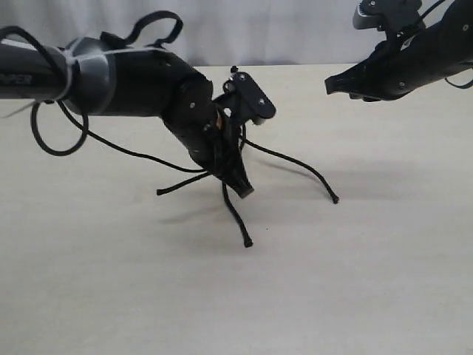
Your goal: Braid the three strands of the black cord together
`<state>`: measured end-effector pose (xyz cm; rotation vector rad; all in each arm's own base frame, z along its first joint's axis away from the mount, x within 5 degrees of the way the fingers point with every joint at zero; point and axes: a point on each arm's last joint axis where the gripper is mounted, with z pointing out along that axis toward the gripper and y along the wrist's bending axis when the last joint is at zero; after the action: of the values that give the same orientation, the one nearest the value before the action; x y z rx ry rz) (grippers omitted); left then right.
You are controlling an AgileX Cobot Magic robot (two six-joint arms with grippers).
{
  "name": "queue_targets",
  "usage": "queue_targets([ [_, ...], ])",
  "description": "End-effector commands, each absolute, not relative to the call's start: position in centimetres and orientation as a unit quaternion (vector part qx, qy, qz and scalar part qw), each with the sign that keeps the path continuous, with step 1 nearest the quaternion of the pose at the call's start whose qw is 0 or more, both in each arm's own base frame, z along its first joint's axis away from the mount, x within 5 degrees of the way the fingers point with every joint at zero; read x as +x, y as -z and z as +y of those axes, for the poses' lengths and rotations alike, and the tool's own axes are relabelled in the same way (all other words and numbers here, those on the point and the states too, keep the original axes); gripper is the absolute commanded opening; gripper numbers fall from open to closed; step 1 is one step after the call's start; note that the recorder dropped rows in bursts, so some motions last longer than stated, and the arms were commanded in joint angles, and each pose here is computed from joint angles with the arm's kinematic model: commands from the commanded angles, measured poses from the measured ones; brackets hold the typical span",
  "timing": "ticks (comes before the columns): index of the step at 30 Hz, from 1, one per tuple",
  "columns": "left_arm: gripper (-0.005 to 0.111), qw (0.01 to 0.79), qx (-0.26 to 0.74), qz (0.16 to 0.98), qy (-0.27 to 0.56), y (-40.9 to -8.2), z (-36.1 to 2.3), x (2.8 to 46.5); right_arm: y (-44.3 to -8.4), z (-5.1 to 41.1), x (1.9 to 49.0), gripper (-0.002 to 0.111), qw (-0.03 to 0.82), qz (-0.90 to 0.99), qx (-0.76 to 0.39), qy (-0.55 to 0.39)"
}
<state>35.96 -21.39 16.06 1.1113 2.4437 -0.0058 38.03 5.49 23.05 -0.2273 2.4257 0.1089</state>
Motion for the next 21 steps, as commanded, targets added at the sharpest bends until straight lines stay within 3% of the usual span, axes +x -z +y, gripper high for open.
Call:
queue_targets([
  [1, 0.000, 0.217, 0.325, 0.920, 0.001, -15.6, -17.8, 37.8, -23.0, 5.5, 38.0, 0.005, 0.347, 0.933, -0.089, -0.042],
  [13, 0.000, 0.169, 0.278, 0.946, -0.007, -11.2, -14.9, 39.2, -23.0, 5.5, 38.0, 0.005, 0.345, 0.934, -0.089, -0.042],
  [21, 0.033, 0.158, 0.258, 0.953, -0.001, -11.0, -15.0, 39.1, -23.0, 5.6, 38.0, 0.005, 0.345, 0.934, -0.079, -0.051],
])
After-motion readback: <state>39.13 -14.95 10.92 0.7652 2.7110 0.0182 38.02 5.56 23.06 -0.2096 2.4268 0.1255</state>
